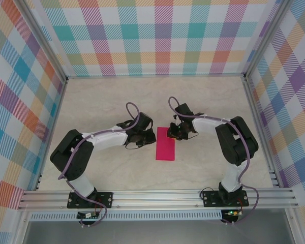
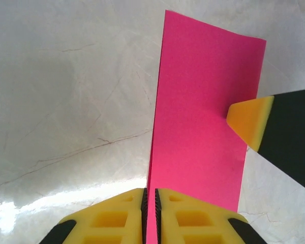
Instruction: Fold a paper plane with a square sheet of paper (pick it up from the middle)
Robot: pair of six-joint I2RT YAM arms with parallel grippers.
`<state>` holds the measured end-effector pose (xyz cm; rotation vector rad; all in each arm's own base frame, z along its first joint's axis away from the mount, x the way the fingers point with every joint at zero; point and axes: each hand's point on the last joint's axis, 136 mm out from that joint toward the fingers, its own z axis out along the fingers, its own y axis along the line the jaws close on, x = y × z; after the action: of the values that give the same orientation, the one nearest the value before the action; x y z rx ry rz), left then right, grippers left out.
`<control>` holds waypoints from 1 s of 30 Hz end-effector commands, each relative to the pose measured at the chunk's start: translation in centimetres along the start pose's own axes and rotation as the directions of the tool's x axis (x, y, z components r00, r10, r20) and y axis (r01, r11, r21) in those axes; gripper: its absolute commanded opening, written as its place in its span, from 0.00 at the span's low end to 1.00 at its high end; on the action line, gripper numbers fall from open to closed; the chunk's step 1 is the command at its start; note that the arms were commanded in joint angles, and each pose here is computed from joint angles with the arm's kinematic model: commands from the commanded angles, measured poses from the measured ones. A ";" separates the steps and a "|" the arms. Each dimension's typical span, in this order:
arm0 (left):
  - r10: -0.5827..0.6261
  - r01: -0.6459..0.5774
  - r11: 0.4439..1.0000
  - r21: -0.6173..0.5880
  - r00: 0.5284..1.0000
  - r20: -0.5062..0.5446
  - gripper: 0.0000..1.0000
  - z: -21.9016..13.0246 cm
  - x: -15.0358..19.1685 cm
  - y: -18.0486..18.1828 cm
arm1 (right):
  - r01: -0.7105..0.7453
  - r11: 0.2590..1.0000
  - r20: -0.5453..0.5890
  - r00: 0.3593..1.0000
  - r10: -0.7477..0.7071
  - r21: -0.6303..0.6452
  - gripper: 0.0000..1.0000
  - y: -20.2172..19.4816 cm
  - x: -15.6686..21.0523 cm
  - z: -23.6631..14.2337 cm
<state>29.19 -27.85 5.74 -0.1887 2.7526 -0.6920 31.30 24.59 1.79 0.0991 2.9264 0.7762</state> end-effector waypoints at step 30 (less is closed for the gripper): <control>0.006 -0.002 0.979 0.205 1.000 -0.021 0.06 2.7 -2.6 -4.8 | 0.032 0.990 0.022 0.999 -0.029 -0.137 0.10 2.5 2.1 -2.4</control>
<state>31.67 -31.93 5.85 -0.1427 2.7038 -0.9222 29.21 26.20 5.65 -0.0042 2.8258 0.9790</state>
